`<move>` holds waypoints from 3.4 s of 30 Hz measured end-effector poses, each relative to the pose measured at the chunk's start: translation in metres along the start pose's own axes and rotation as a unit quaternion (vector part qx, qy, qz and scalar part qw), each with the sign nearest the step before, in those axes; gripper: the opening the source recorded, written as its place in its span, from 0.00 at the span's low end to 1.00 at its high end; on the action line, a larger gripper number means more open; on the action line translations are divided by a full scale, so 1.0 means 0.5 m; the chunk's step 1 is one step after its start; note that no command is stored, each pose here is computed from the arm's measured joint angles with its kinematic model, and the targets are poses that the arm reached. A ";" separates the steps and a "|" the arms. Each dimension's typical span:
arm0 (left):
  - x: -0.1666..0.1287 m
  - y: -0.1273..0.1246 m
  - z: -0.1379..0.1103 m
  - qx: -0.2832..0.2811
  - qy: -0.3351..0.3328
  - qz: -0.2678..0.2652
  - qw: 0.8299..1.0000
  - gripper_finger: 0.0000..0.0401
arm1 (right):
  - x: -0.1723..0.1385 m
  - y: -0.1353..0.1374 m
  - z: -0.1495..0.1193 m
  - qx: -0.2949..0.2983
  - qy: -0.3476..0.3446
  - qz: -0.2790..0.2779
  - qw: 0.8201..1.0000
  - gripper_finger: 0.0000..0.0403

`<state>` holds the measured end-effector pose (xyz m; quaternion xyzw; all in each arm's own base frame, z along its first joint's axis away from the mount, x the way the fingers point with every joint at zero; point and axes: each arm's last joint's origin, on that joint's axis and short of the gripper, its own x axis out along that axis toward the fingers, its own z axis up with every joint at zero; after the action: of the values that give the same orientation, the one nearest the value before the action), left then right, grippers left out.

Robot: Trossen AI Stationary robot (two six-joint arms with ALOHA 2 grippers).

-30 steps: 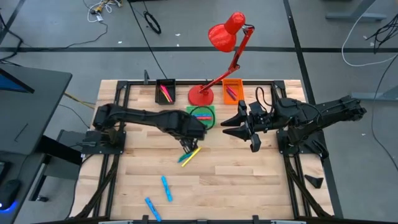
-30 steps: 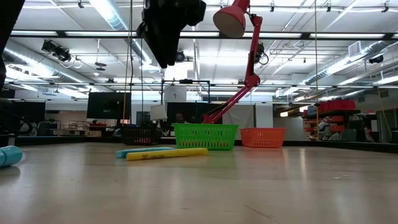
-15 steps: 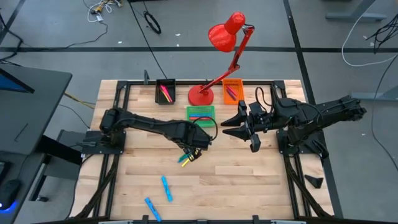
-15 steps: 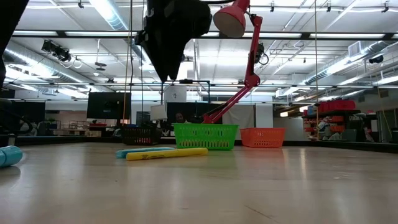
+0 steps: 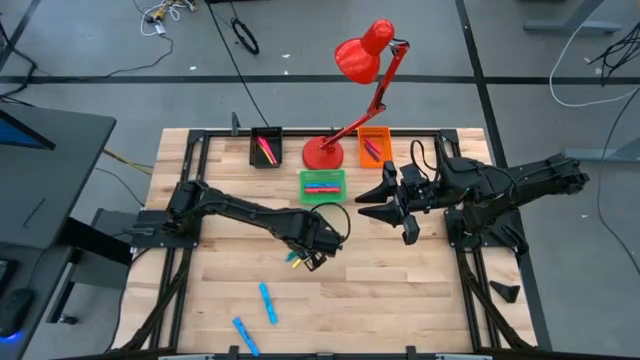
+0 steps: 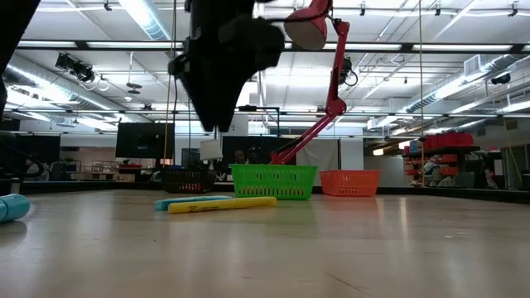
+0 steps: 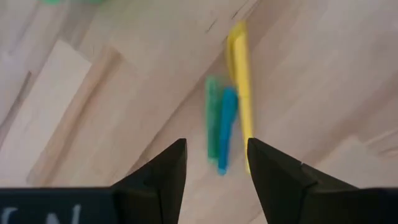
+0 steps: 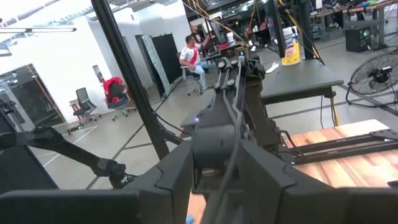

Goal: Pick & Place Markers
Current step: Put the small green highlighter into the orange basket

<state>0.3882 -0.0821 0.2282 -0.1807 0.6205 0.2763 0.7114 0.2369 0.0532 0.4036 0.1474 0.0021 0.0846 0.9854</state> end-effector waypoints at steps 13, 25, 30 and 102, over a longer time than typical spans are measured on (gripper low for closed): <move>0.097 0.000 -0.053 0.009 0.039 0.010 0.999 0.44 | -0.003 0.002 0.002 0.001 -0.002 0.002 1.000 0.32; 0.128 -0.001 -0.048 0.025 0.016 -0.005 1.000 0.44 | -0.003 0.003 0.005 0.006 -0.009 0.004 1.000 0.32; 0.139 0.005 -0.038 0.019 0.015 0.004 1.000 0.44 | -0.003 0.003 0.004 0.006 -0.009 0.004 1.000 0.32; 0.038 0.109 -0.023 0.141 -0.022 -0.043 0.989 0.08 | -0.005 0.002 0.011 0.008 -0.027 -0.008 1.000 0.32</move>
<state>0.3470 -0.0429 0.2124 -0.0991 0.6289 0.1587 0.7546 0.2342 0.0523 0.4091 0.1570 -0.0223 0.0728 0.9847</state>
